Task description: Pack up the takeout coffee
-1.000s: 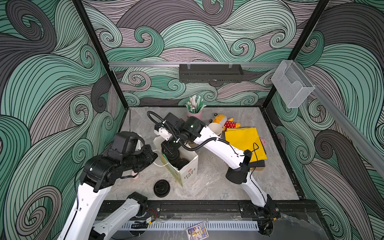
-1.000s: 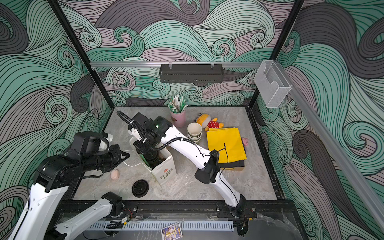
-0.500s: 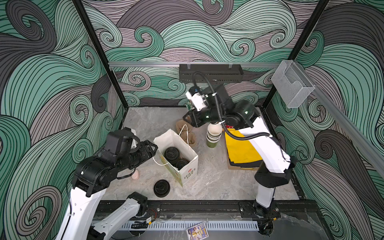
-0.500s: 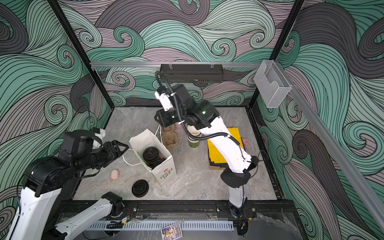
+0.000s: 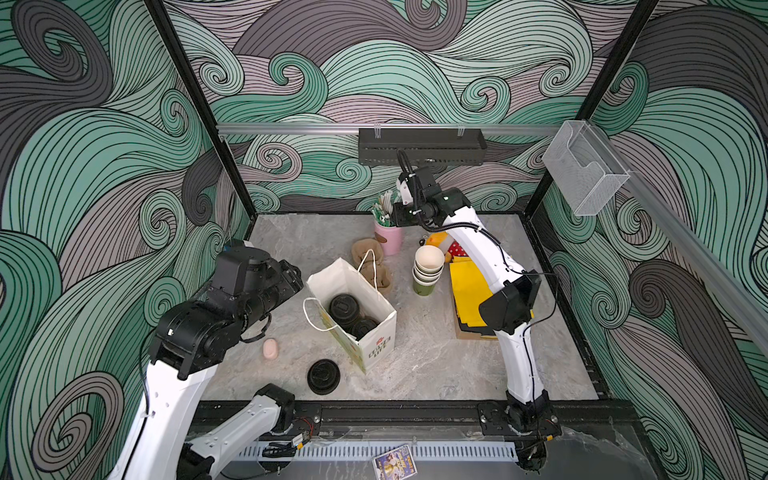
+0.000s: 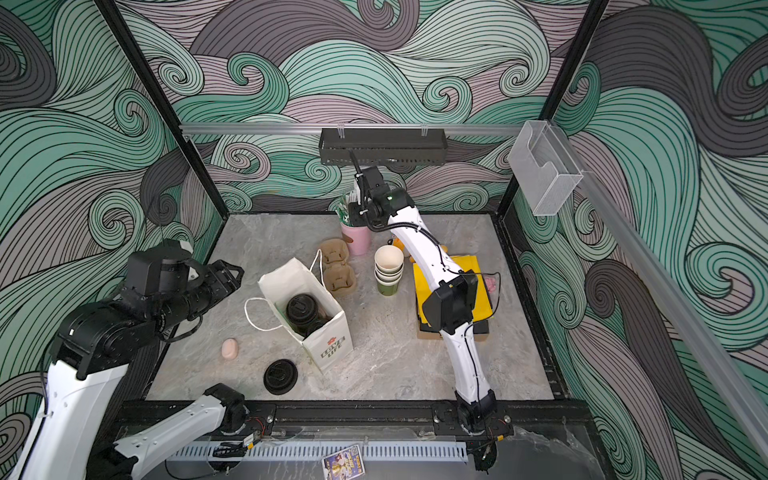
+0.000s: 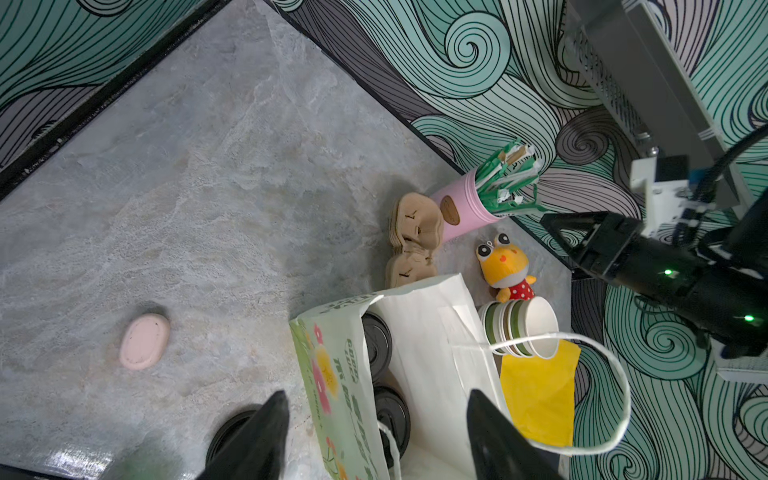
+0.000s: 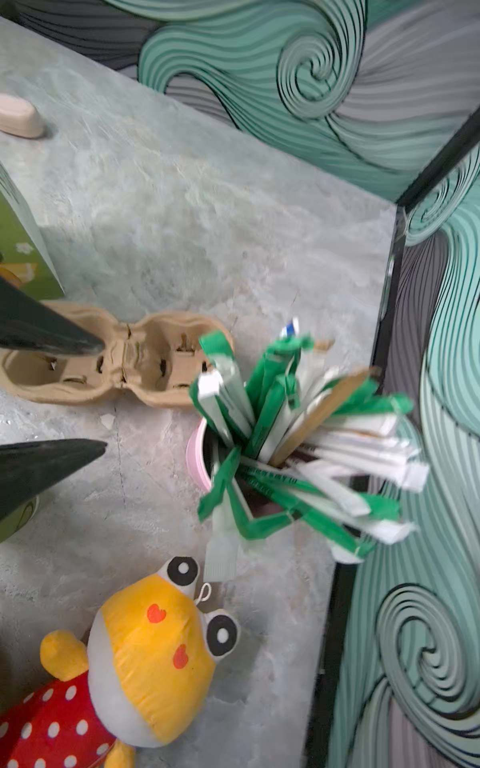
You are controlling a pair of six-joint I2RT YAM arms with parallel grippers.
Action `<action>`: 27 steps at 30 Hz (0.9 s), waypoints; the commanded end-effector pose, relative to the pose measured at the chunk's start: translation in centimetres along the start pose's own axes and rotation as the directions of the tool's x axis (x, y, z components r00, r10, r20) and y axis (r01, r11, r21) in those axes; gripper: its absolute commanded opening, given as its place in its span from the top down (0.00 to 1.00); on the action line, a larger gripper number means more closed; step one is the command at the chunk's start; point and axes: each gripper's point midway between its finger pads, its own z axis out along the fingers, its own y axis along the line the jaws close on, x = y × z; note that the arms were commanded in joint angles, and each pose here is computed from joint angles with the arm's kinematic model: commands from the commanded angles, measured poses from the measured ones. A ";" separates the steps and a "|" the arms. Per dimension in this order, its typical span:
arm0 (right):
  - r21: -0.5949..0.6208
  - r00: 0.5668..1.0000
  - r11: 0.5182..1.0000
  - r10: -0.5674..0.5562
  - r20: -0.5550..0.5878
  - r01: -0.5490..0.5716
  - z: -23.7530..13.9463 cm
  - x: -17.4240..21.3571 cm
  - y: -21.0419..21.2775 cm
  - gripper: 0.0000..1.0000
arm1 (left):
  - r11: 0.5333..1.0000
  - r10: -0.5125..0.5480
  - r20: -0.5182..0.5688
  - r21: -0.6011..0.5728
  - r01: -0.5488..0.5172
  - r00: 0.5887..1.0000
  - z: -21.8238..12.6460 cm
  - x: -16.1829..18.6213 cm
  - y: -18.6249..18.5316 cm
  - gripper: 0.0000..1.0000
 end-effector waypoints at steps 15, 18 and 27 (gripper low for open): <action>0.001 0.965 0.972 0.233 0.117 -0.234 1.5 -3.5 -2.0 0.64 | 1.000 -0.006 0.087 0.011 0.005 0.996 2.5 -2.9 -2.8 0.31; 0.004 0.966 0.972 0.232 0.114 -0.234 2.0 -3.2 -2.1 0.64 | 1.000 -0.012 0.085 0.013 0.011 0.996 2.8 -2.8 -3.0 0.31; 0.002 0.962 0.970 0.241 0.127 -0.243 3.8 -3.2 -2.3 0.66 | 0.999 -0.025 0.078 0.021 0.024 0.997 3.2 -2.7 -3.2 0.31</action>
